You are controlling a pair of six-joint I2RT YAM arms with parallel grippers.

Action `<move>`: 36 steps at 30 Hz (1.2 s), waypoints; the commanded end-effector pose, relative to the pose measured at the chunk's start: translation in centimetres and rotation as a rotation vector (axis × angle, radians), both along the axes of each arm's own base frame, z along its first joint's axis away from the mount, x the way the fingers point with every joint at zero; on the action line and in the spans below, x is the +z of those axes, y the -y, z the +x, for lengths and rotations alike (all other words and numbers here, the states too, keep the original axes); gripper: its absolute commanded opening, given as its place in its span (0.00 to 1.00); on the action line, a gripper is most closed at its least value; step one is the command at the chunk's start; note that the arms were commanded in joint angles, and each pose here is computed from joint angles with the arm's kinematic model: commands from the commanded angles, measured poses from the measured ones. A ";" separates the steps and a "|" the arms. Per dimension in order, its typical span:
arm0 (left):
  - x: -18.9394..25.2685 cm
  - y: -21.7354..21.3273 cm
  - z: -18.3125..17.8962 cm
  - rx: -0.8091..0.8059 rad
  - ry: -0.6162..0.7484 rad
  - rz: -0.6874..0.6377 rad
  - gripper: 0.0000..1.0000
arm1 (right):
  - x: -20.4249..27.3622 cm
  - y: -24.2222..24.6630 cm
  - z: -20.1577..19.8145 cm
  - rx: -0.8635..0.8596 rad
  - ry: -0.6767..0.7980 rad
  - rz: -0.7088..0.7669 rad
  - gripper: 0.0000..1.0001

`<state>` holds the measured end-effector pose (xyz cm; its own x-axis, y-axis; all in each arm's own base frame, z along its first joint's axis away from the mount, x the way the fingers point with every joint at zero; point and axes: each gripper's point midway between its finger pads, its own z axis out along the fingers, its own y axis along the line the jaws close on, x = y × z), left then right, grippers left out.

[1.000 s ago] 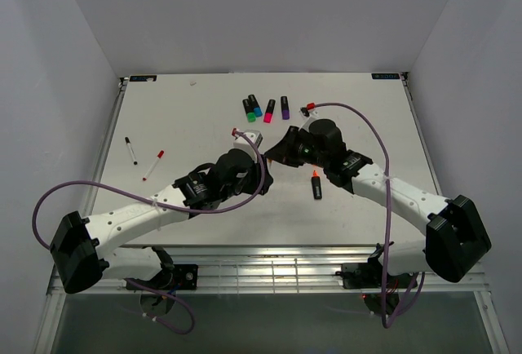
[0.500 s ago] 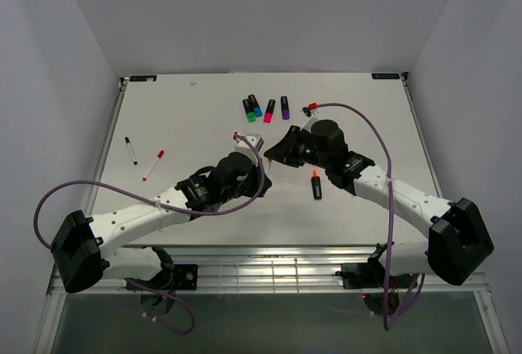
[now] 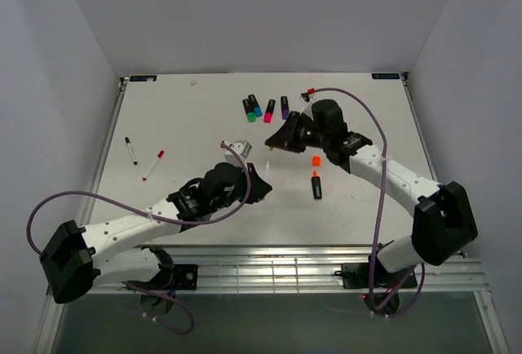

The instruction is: Open the pen caps

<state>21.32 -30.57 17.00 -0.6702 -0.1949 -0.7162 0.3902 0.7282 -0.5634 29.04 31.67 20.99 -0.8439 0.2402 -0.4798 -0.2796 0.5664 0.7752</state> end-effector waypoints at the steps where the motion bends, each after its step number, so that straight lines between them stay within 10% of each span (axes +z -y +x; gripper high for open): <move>1: -3.0 0.1 -5.5 -0.134 -0.161 -0.004 0.00 | 6.1 3.7 9.8 -0.247 0.217 0.011 0.08; 16: -5.7 0.6 -6.2 -0.057 -0.271 -0.049 0.00 | -2.4 6.2 7.1 -0.144 0.027 -0.343 0.08; 36: -10.4 11.3 -0.2 -0.019 -0.349 -0.049 0.02 | -13.9 11.4 4.9 -0.069 -0.070 -0.685 0.08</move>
